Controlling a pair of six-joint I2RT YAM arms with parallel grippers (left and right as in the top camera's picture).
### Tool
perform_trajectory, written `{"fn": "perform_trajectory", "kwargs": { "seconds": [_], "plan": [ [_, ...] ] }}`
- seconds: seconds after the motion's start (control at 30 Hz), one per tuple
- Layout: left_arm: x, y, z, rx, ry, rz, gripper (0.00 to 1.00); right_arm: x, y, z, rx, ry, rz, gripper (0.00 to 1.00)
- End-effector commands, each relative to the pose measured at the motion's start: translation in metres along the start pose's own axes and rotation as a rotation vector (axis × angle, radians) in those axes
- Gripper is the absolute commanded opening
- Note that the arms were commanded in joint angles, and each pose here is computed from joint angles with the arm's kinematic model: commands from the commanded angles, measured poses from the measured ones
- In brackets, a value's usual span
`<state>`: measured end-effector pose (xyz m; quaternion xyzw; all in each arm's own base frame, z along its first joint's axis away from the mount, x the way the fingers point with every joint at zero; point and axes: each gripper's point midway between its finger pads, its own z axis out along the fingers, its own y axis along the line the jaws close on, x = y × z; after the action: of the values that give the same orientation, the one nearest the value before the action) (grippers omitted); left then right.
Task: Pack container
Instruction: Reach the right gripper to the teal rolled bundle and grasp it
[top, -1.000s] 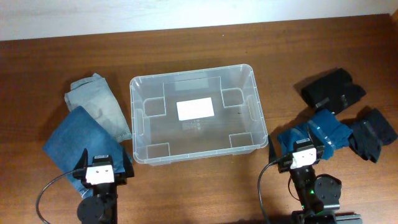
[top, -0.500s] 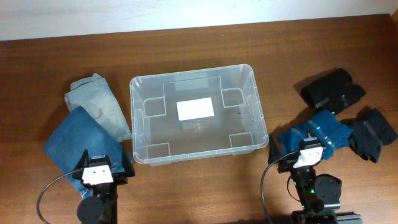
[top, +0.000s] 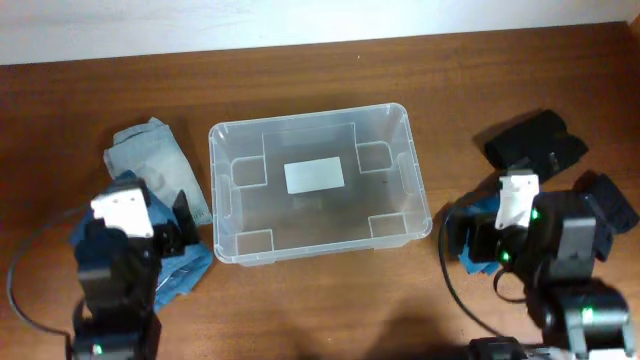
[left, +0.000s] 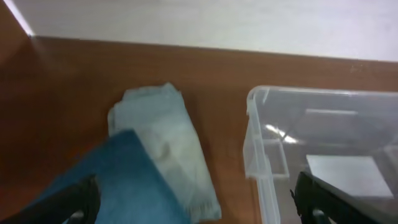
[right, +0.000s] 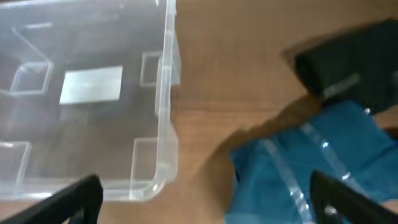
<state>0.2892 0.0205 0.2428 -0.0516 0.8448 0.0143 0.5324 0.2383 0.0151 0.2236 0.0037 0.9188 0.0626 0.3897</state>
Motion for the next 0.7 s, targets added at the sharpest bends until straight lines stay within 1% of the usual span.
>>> {"fn": "perform_trajectory", "kwargs": {
  "seconds": [0.0, 0.07, 0.13, 0.23, 0.27, 0.37, 0.43, 0.5, 0.6, 0.67],
  "plan": [
    [-0.014, -0.008, 0.008, 0.037, 0.035, -0.008, 0.99, -0.010, -0.035, -0.008, 0.195, 0.051, 0.149, 0.98],
    [-0.011, -0.014, 0.012, 0.072, 0.056, -0.009, 0.99, -0.005, -0.054, -0.011, 0.252, 0.083, 0.282, 0.99],
    [-0.005, -0.014, 0.015, 0.069, 0.080, -0.009, 0.99, 0.005, -0.074, -0.017, 0.274, 0.100, 0.404, 0.98],
    [-0.004, -0.014, 0.019, 0.069, 0.088, -0.009, 0.99, 0.033, -0.107, -0.027, 0.299, 0.171, 0.574, 0.98],
    [-0.004, -0.014, 0.020, 0.068, 0.090, -0.009, 0.99, 0.041, -0.114, -0.027, 0.274, 0.200, 0.608, 0.98],
    [-0.002, -0.014, 0.025, 0.068, 0.099, -0.009, 0.99, 0.066, -0.138, -0.017, 0.226, 0.294, 0.802, 0.98],
    [-0.001, -0.014, 0.027, 0.068, 0.105, -0.009, 0.99, 0.075, -0.149, -0.008, 0.212, 0.331, 0.854, 0.98],
    [-0.001, -0.014, 0.027, 0.068, 0.104, -0.009, 0.99, 0.076, -0.148, 0.015, 0.078, 0.364, 0.852, 0.98],
    [-0.003, -0.014, 0.027, 0.068, 0.098, -0.009, 0.99, 0.096, -0.152, 0.042, 0.024, 0.414, 0.874, 0.99],
    [-0.003, -0.014, 0.027, 0.069, 0.099, -0.009, 0.99, 0.117, -0.151, 0.068, -0.019, 0.397, 0.896, 0.99]
  ]
}}
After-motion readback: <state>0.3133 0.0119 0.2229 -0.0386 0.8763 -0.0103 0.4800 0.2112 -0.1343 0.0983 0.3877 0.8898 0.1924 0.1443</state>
